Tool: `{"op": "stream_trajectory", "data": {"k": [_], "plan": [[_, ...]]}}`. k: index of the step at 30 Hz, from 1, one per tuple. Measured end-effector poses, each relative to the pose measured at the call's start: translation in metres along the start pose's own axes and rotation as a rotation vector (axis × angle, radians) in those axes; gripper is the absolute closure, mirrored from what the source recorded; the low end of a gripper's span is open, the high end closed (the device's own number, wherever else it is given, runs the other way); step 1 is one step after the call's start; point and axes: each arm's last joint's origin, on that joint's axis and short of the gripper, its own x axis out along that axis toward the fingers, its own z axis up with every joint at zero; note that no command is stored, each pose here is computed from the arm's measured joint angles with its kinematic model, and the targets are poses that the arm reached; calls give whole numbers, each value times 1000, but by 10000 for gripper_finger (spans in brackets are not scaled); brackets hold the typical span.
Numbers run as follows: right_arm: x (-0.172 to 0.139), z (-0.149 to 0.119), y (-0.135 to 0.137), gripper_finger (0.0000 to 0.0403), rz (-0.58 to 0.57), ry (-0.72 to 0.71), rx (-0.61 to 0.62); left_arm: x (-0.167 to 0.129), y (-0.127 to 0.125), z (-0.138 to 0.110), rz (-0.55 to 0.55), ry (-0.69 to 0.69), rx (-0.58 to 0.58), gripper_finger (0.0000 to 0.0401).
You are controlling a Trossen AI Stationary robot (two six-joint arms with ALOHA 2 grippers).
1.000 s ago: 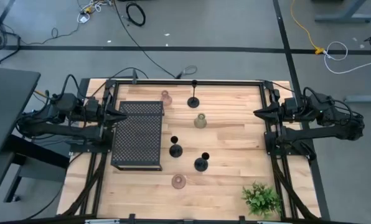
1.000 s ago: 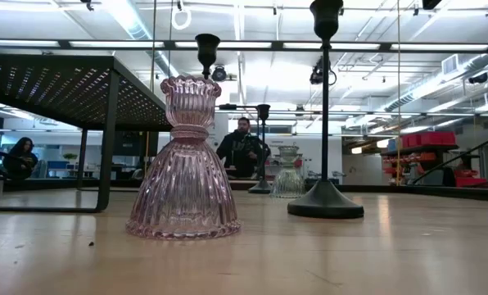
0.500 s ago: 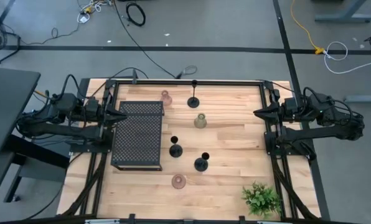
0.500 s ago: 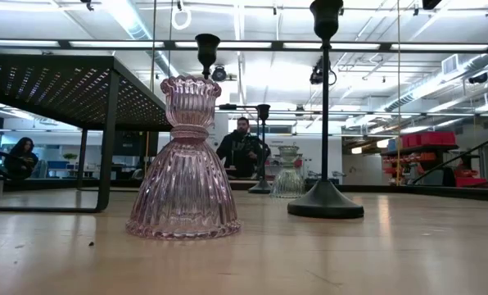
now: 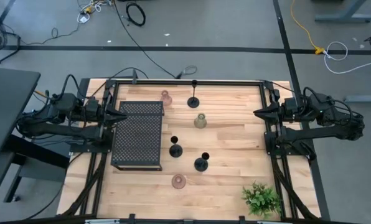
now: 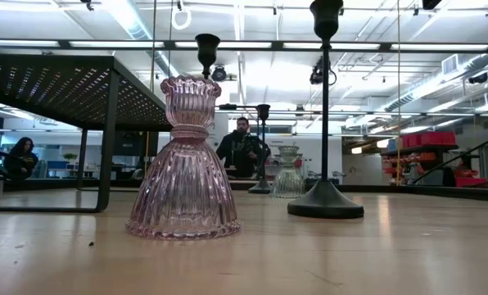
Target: Pick & Place candle stick holders
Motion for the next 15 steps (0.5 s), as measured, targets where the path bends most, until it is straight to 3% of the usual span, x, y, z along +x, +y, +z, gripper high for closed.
{"op": "stream_trajectory", "data": {"k": [15], "plan": [[0,0,0,374,0,0,0,0,1,5,22,-49,-1,371]]}}
